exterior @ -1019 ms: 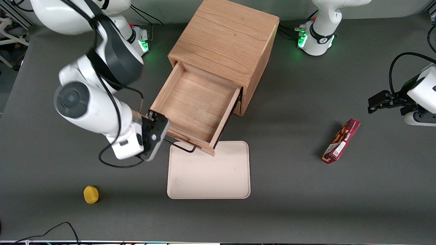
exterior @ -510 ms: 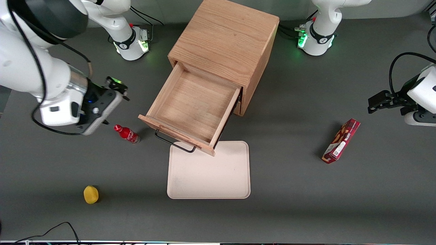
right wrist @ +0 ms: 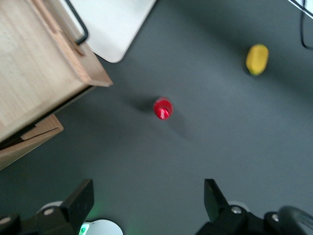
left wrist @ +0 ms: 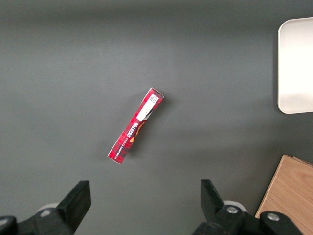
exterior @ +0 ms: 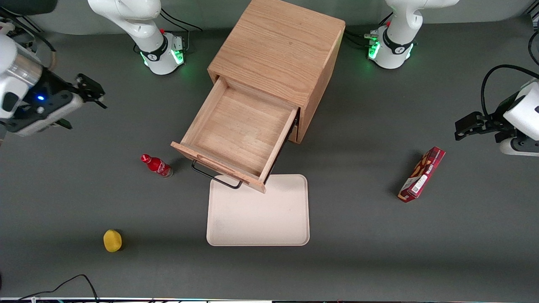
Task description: Open upper drawer
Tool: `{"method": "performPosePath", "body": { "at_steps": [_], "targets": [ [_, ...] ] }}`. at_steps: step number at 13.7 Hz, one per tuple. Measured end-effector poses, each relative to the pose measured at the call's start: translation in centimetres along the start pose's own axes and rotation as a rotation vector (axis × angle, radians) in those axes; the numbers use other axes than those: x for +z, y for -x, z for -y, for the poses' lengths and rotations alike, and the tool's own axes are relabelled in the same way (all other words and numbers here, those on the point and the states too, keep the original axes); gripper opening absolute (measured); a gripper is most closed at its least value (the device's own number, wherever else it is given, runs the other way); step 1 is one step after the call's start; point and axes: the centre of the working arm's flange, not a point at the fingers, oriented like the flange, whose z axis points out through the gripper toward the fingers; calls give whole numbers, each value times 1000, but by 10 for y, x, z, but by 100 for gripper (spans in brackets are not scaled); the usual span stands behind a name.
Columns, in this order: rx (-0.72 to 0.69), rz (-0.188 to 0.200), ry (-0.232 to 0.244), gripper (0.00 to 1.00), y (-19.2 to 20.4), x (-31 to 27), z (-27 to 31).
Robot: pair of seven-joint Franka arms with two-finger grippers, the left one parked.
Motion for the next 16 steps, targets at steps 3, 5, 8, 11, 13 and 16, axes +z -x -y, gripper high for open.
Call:
{"method": "performPosePath", "body": {
  "at_steps": [3,5,8,11,13,16],
  "targets": [
    [31,-1,7,100,14,-3,-11],
    [48,4,6,100,16,-1,-15],
    [245,14,-4,100,28,7,-44],
    [377,16,-11,100,24,16,-53],
    [398,4,-9,100,24,13,-54],
    [407,-44,-24,100,22,0,-55]
  ]
}}
